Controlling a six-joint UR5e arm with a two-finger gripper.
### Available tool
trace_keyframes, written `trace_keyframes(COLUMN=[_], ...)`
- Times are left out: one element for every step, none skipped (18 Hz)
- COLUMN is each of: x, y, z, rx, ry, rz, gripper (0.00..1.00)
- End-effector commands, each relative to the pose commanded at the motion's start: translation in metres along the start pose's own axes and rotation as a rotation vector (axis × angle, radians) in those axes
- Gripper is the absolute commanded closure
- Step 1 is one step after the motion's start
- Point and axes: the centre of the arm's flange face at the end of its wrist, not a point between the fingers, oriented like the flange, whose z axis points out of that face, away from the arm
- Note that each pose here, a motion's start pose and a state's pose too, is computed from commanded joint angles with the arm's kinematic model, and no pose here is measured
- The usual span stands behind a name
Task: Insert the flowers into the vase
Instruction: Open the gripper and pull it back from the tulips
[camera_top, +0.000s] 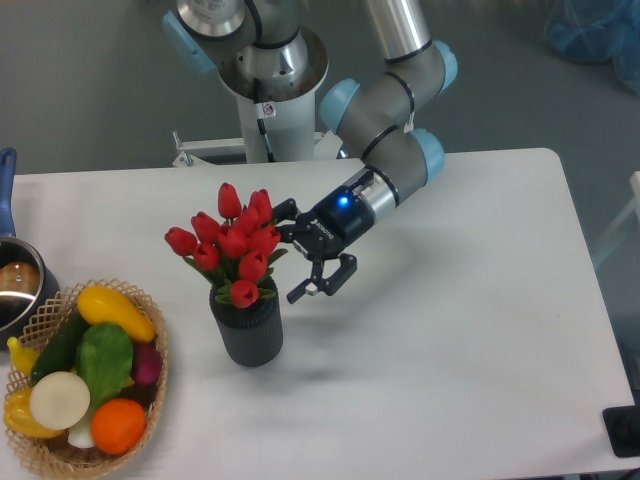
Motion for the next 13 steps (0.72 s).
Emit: trace_keyframes(x=[-0.003, -0.004, -0.006, -0.011, -0.016, -0.020, -0.026, -0.035, -0.044, -0.053, -0.063, -0.073, -0.083], y=[-0.002, -0.003, -0.004, -0.007, -0.008, -0.009, -0.012, -0.015, -0.019, -0.023, -0.031, -0.038, -0.045], z=[-0.002, -0.003, -0.005, -0.010, -0.018, -0.023, -0.030, -0.039, -0.048, -0.057, -0.066, -0.074, -0.086], rx=[-0.025, -0.051, -0.077, -0.103, -0.134, -0.166, -0.197, -0.227, -0.260, -0.289, -0.314, -0.327, -0.341], ry=[0.001, 0.004, 0.006, -0.001, -0.012, -0.018, -0.027, -0.040, -0.054, -0.068, -0.085, -0.101, -0.125], rz=[0.009, 0.019, 0.028, 0.036, 0.035, 0.036, 0.049, 0.063, 0.079, 0.094, 0.116, 0.133, 0.144], gripper=[0.00, 0.00, 0.00, 0.00, 0.00, 0.00, 0.00, 0.00, 0.00, 0.00, 0.00, 0.00, 0.00])
